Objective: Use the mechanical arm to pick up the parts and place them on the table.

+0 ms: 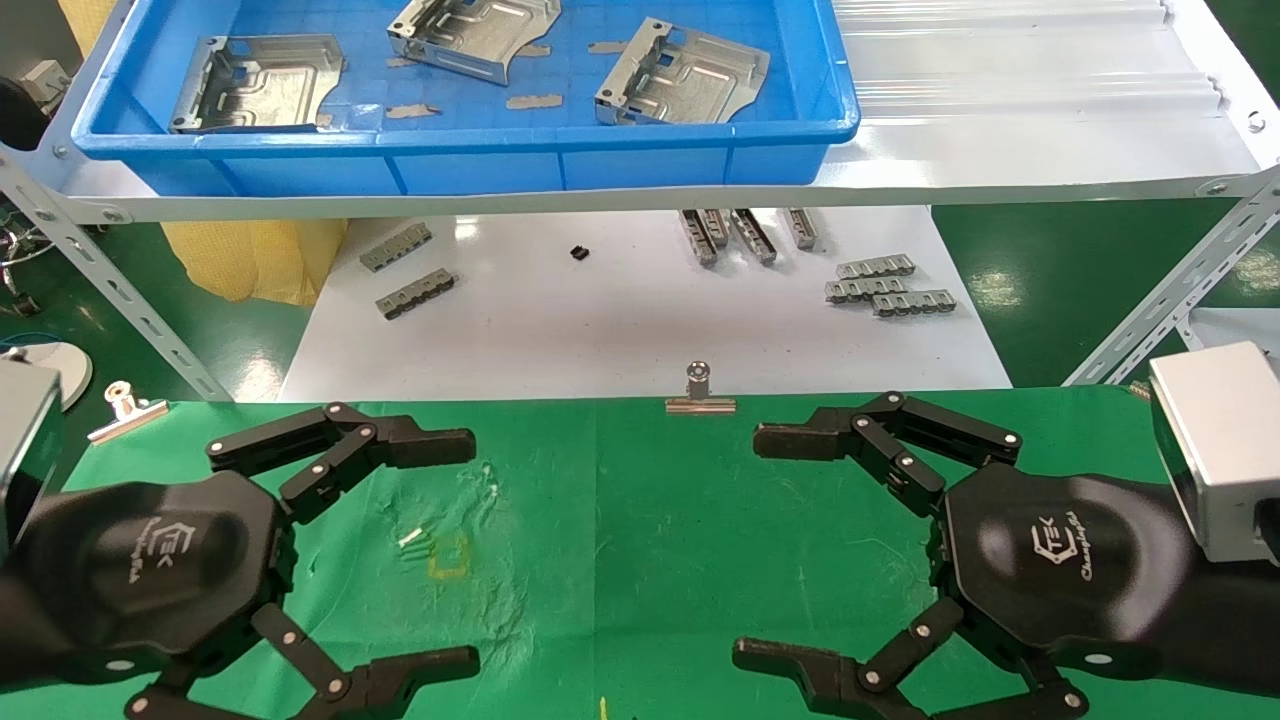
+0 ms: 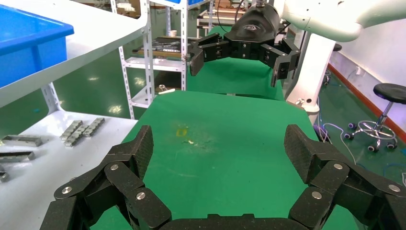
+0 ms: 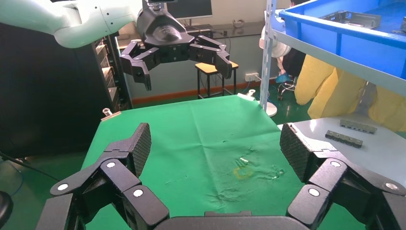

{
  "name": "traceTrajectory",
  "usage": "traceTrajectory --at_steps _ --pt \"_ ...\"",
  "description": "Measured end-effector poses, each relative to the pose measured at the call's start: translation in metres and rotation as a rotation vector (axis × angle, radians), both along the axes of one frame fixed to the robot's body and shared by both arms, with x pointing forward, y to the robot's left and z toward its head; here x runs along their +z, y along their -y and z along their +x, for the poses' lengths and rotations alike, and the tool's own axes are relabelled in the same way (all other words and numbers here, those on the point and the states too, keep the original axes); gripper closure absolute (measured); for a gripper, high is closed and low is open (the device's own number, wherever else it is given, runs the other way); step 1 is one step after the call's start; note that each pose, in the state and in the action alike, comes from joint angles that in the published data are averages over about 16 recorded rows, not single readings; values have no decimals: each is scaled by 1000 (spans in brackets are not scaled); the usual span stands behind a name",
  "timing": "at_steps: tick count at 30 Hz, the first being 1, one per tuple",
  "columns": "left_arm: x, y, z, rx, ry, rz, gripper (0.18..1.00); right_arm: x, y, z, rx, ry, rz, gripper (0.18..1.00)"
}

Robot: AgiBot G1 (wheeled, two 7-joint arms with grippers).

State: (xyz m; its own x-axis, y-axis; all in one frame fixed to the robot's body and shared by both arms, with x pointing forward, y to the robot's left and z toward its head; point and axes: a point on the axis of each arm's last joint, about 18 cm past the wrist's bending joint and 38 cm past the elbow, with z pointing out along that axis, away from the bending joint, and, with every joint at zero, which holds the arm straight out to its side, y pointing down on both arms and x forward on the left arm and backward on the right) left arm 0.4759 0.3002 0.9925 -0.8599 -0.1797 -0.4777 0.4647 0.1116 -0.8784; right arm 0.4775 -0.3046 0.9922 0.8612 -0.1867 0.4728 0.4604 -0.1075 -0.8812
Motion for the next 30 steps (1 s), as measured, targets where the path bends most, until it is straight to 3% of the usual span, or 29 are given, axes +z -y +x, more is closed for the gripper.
traceTrajectory --at_steps 20,30 --pt "0 0 0 0 0 0 183 0 0 0 0 0 0 227" --pt "0 0 0 0 0 0 183 0 0 0 0 0 0 374"
